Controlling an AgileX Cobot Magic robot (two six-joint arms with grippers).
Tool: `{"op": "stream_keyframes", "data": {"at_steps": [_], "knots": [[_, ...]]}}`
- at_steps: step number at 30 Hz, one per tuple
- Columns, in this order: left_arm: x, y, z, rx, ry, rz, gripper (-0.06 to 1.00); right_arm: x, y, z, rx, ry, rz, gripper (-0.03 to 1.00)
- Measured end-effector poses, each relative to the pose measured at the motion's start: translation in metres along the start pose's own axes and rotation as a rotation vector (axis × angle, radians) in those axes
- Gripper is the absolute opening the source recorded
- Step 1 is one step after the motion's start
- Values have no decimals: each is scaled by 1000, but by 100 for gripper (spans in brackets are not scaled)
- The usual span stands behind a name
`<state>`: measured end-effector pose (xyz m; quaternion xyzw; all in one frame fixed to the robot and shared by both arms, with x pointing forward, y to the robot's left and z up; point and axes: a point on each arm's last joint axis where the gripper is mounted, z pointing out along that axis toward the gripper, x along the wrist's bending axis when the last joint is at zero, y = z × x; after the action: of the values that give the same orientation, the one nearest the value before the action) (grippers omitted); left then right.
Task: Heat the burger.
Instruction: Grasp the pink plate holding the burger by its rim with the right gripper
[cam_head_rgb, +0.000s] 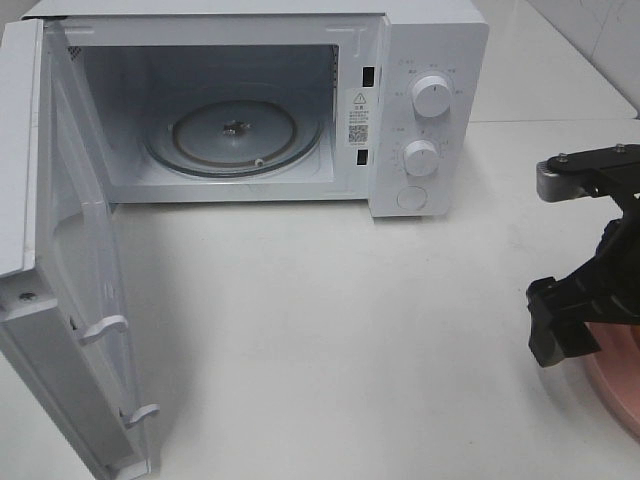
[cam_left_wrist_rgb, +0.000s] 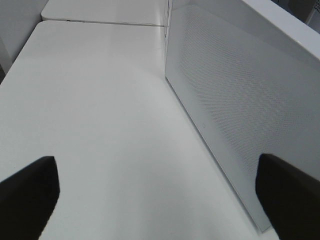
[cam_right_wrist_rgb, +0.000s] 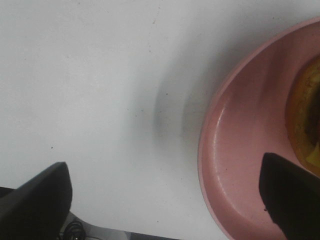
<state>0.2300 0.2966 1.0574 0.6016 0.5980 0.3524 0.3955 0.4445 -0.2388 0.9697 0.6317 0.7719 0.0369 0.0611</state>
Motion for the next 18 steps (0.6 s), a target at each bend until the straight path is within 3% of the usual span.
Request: {"op": "stream_keyframes", "data": {"at_steps": [18], "knots": [[0, 0, 0, 0, 0, 0, 99, -13, 11, 43, 116, -25, 48, 96]]}}
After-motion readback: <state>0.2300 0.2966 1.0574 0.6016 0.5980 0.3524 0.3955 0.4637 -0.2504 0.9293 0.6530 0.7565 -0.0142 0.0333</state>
